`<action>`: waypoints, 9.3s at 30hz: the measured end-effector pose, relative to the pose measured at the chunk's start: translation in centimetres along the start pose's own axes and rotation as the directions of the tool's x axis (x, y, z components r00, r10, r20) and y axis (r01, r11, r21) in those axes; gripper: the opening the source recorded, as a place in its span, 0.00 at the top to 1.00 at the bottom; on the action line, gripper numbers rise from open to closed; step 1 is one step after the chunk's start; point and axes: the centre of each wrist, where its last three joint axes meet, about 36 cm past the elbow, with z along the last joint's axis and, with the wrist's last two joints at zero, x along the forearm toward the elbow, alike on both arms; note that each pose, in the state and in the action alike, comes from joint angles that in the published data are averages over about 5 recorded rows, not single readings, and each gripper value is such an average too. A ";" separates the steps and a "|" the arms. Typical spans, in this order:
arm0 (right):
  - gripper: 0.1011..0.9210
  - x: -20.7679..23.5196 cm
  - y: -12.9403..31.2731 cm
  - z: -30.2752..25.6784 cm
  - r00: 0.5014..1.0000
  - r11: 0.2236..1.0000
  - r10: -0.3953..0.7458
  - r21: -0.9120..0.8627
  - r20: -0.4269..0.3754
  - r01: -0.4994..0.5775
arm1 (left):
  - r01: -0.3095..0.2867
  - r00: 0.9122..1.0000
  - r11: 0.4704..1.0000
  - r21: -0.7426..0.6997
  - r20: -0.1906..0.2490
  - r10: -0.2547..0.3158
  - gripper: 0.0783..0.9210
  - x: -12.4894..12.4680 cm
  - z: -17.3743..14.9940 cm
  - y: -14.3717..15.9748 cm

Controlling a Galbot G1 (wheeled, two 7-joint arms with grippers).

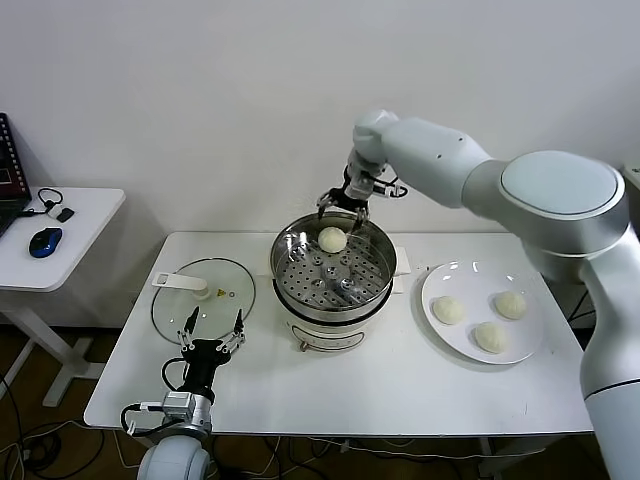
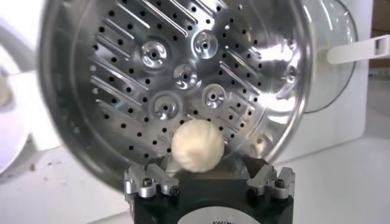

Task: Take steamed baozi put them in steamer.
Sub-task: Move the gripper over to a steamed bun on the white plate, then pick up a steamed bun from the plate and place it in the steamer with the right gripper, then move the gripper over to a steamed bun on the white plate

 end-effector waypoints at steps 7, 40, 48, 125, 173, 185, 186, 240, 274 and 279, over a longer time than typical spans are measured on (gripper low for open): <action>0.12 3.7 2.3 -0.4 0.998 0.998 0.025 -0.053 0.066 -0.021 | -0.001 1.000 1.000 -0.001 0.002 0.001 0.12 0.3 -0.2 0.0; 0.12 3.0 22.2 -2.7 0.991 0.437 -0.128 -0.899 -0.041 0.019 | -0.008 1.000 1.000 0.015 -0.007 0.008 0.12 -0.3 0.6 -0.4; 0.12 0.4 24.3 -3.0 0.986 0.336 -0.164 -0.941 -0.007 0.050 | -0.003 1.000 1.000 0.018 -0.011 0.003 0.12 -0.3 0.7 0.0; 0.38 -14.1 29.2 -4.1 0.966 0.282 -0.247 -0.947 0.081 0.152 | 0.007 1.000 1.000 -0.004 -0.025 -0.007 0.12 -0.5 1.6 0.9; 0.47 4.9 2.7 -9.2 0.999 0.493 -0.018 -0.870 -0.030 -0.017 | -0.015 1.000 1.000 -0.003 -0.001 0.015 0.12 -0.4 0.5 0.5; 0.44 -1.7 -4.2 -10.4 1.000 0.527 -0.010 -0.850 -0.017 -0.009 | -0.005 1.000 1.000 0.004 -0.005 0.005 0.12 -0.6 0.8 0.7; 0.44 -2.2 -4.5 -10.5 1.000 0.529 -0.011 -0.849 -0.015 -0.007 | -0.005 1.000 1.000 0.005 -0.005 0.005 0.12 -0.6 0.8 0.7; 0.12 0.5 1.2 -9.0 0.997 0.494 -0.078 -0.868 -0.003 0.036 | -0.010 1.000 1.000 0.008 0.006 0.010 0.12 -0.3 0.0 0.6; 0.12 -1.1 34.0 -8.3 0.979 0.302 -0.200 -0.947 0.048 0.108 | -0.002 1.000 1.000 0.002 -0.031 0.002 0.12 0.6 1.4 -0.3; 0.12 -3.0 36.1 -8.5 0.975 0.284 -0.215 -0.952 0.053 0.114 | -0.002 0.999 1.000 -0.001 -0.034 0.002 0.12 0.8 1.5 -0.2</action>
